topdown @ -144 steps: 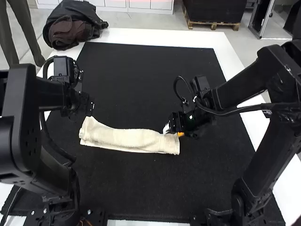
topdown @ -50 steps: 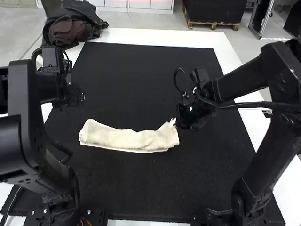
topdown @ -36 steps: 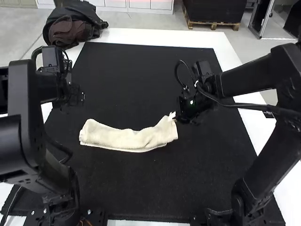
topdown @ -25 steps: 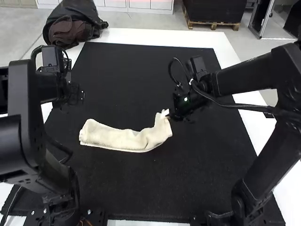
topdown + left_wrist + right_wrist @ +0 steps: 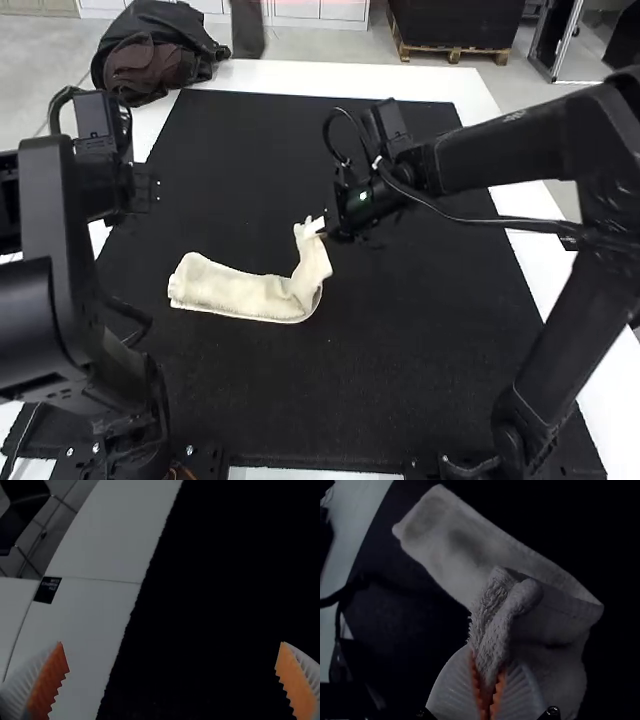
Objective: Fold the towel.
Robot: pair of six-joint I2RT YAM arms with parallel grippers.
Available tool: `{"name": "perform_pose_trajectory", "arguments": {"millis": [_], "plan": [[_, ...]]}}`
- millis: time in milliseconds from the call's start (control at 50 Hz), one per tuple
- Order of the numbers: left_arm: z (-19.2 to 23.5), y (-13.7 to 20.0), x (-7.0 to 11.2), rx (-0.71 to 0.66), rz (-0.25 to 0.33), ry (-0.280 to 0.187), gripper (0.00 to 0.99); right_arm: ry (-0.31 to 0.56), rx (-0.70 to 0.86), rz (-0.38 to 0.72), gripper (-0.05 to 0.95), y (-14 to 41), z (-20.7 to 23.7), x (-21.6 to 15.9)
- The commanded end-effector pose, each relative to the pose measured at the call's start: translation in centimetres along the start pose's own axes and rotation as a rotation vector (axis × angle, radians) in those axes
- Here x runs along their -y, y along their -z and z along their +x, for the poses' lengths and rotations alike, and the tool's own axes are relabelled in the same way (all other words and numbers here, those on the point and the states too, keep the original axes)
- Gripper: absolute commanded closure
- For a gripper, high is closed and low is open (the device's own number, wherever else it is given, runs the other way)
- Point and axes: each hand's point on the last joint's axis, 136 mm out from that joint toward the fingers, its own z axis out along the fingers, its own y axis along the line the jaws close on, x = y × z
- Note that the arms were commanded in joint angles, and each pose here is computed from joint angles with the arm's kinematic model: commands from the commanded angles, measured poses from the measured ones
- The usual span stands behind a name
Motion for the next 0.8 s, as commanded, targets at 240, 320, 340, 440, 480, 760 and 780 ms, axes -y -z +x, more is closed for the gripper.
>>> {"name": "perform_pose_trajectory", "arguments": {"millis": [240,320,340,440,480,760,780], "plan": [[-1.6,1.1,-4.4,0.044,-0.111,0.07,0.025,0.053,-0.015,-0.072,0.93,-3.6,-1.7,-3.0],[-1.3,1.2,-4.9,0.041,-0.122,0.078,0.025,0.063,-0.022,-0.084,0.93,-4.4,-2.0,-3.7],[-1.3,1.2,-4.9,0.041,-0.12,0.079,0.025,0.065,-0.021,-0.087,0.93,-4.5,-2.1,-3.9],[-0.9,1.2,-5.1,0.035,-0.123,0.086,0.025,0.079,-0.03,-0.102,0.93,-5.4,-2.4,-4.9],[-0.8,1.3,-5.2,0.035,-0.126,0.088,0.025,0.085,-0.036,-0.108,0.93,-5.8,-2.3,-5.3],[0.8,1.8,-5.7,0.02,-0.138,0.103,0.025,0.113,-0.057,-0.153,0.93,-8.7,-2.7,-8.2],[0.9,1.8,-5.7,0.02,-0.141,0.105,0.025,0.115,-0.055,-0.157,0.93,-8.9,-2.9,-8.4]]}}
